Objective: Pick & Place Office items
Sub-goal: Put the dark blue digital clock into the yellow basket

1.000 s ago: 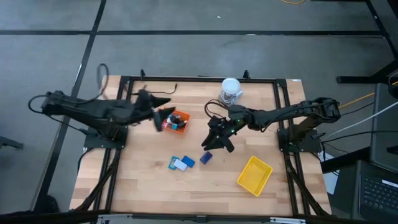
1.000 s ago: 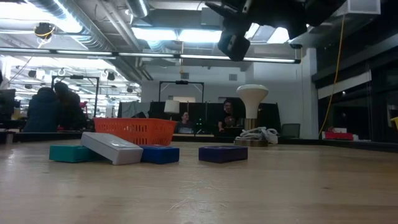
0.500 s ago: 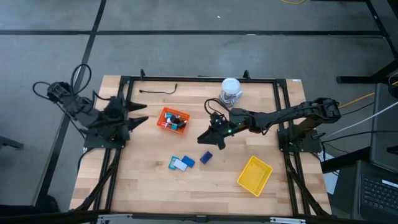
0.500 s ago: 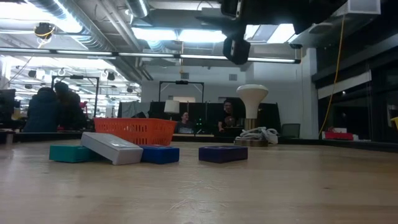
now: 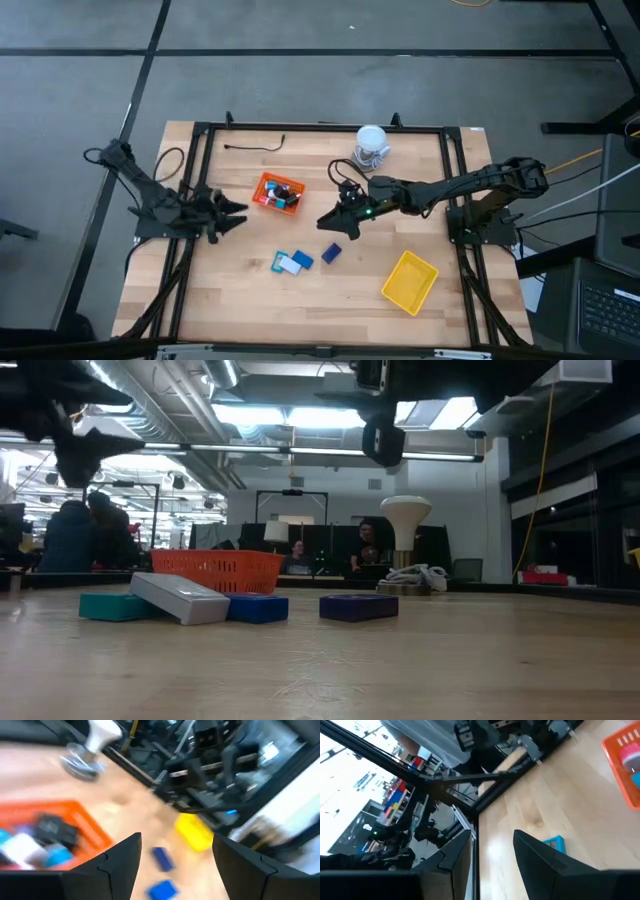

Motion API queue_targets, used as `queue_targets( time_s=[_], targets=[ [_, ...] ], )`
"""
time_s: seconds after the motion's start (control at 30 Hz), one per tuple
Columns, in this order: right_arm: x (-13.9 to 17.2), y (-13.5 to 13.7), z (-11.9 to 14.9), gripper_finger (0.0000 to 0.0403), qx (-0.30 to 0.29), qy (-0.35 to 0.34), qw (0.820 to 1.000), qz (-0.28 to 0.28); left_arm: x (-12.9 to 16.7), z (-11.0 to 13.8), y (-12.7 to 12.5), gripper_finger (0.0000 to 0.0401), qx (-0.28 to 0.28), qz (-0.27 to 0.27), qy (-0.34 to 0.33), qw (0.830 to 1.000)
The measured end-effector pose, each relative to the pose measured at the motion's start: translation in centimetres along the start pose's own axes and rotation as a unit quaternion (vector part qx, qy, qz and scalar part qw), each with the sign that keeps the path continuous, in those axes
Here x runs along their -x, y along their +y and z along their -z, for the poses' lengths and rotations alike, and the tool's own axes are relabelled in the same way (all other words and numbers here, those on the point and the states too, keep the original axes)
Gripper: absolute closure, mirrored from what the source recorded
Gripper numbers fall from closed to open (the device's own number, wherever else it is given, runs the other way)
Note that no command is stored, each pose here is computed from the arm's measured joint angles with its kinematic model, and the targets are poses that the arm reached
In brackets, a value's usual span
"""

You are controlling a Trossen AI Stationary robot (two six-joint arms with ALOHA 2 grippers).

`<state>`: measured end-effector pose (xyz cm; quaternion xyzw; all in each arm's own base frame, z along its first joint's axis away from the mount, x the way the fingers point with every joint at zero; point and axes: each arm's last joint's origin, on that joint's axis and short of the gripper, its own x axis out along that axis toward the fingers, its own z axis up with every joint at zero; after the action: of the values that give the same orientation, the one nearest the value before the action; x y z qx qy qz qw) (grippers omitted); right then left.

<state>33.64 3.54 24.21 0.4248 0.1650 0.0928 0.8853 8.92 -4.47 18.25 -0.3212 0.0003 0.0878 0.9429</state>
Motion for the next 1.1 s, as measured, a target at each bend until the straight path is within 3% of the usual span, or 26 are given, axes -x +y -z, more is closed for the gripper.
queue_targets(
  time_s=[0.13,0.23,0.37,0.5,0.67,0.8,0.87,0.97,1.1],
  targets=[
    [-0.1,-0.2,0.7,0.0250,0.015,0.056,0.998,0.037,-0.2,0.9,0.4,0.0167,0.042,0.048,-0.021,0.998],
    [-0.4,0.3,0.7,0.0250,0.077,0.122,0.986,0.085,-0.2,1.1,0.4,0.0173,0.004,0.050,-0.011,0.999],
    [-1.7,0.4,0.6,0.0250,0.193,0.216,0.949,0.123,-0.2,2.0,0.9,0.0177,-0.061,0.052,0.038,0.996],
    [-4.4,-0.3,1.0,0.0250,0.307,0.299,0.895,0.123,-0.2,2.3,1.0,0.0177,-0.028,0.054,0.058,0.996],
    [-8.2,-1.7,2.0,0.0250,0.434,0.379,0.813,0.087,-0.2,2.1,1.1,0.0177,-0.019,0.030,0.035,0.999],
    [-9.9,-3.3,3.4,0.0250,0.482,0.461,0.743,0.064,-0.3,2.0,1.2,0.0177,-0.019,0.007,0.015,1.000],
    [-10.2,-4.0,4.0,0.0249,0.487,0.490,0.720,0.070,-0.3,2.0,1.3,0.0177,-0.020,0.000,0.010,1.000],
    [-10.2,-5.1,4.8,0.0249,0.470,0.526,0.703,0.087,-0.3,1.9,1.3,0.0177,-0.021,-0.008,0.004,1.000],
    [-10.3,-5.6,5.1,0.0237,0.445,0.536,0.712,0.094,-0.3,1.9,1.4,0.0177,-0.023,-0.019,-0.003,1.000]
  ],
)
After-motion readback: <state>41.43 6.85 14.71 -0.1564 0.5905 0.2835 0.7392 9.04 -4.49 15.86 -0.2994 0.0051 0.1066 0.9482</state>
